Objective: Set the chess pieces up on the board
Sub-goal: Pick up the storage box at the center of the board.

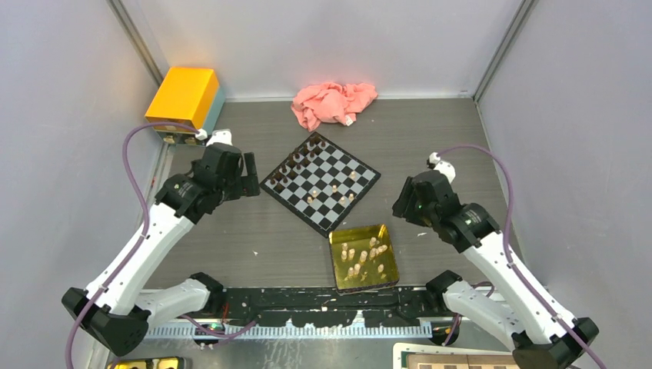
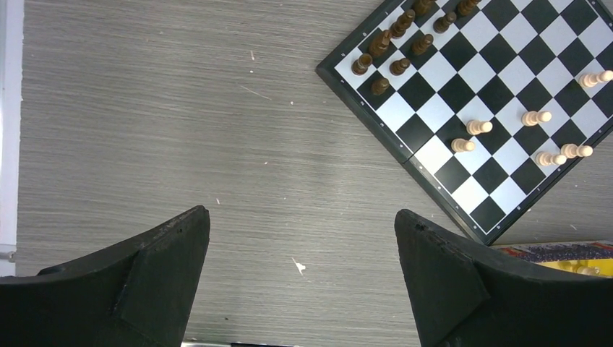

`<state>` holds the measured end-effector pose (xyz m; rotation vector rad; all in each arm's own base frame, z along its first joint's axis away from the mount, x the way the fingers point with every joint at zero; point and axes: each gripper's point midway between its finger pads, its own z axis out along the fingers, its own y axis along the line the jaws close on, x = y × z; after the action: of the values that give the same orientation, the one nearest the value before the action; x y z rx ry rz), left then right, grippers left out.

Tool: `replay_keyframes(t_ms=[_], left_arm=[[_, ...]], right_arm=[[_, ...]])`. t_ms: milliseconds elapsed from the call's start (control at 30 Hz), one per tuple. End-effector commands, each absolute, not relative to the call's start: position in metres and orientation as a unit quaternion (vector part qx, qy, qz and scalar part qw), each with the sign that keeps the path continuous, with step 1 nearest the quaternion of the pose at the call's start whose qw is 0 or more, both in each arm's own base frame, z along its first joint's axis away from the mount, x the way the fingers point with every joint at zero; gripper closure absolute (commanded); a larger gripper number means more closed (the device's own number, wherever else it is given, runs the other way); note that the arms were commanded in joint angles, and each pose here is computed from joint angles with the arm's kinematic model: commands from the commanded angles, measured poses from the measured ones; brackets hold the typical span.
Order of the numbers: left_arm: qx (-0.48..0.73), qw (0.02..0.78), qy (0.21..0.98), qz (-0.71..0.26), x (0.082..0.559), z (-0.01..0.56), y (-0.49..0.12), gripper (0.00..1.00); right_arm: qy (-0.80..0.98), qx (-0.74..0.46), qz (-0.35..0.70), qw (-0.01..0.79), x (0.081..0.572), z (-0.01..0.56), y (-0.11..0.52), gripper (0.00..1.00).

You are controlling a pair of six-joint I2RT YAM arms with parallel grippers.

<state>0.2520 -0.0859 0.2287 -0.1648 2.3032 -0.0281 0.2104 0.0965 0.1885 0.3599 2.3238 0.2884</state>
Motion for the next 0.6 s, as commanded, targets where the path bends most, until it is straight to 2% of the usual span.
replay_keyframes(t_ms=[0, 567], left_arm=[[-0.076, 0.419, 0.904, -0.033, 0.256, 0.242, -0.093, 0.00], [-0.083, 0.407, 0.907, -0.063, 0.260, 0.220, -0.107, 0.00]], right_arm=[[0.930, 0.132, 0.141, 0.313, 0.193, 0.157, 0.116, 0.44], [0.959, 0.107, 0.093, 0.247, 0.182, 0.091, 0.126, 0.43]])
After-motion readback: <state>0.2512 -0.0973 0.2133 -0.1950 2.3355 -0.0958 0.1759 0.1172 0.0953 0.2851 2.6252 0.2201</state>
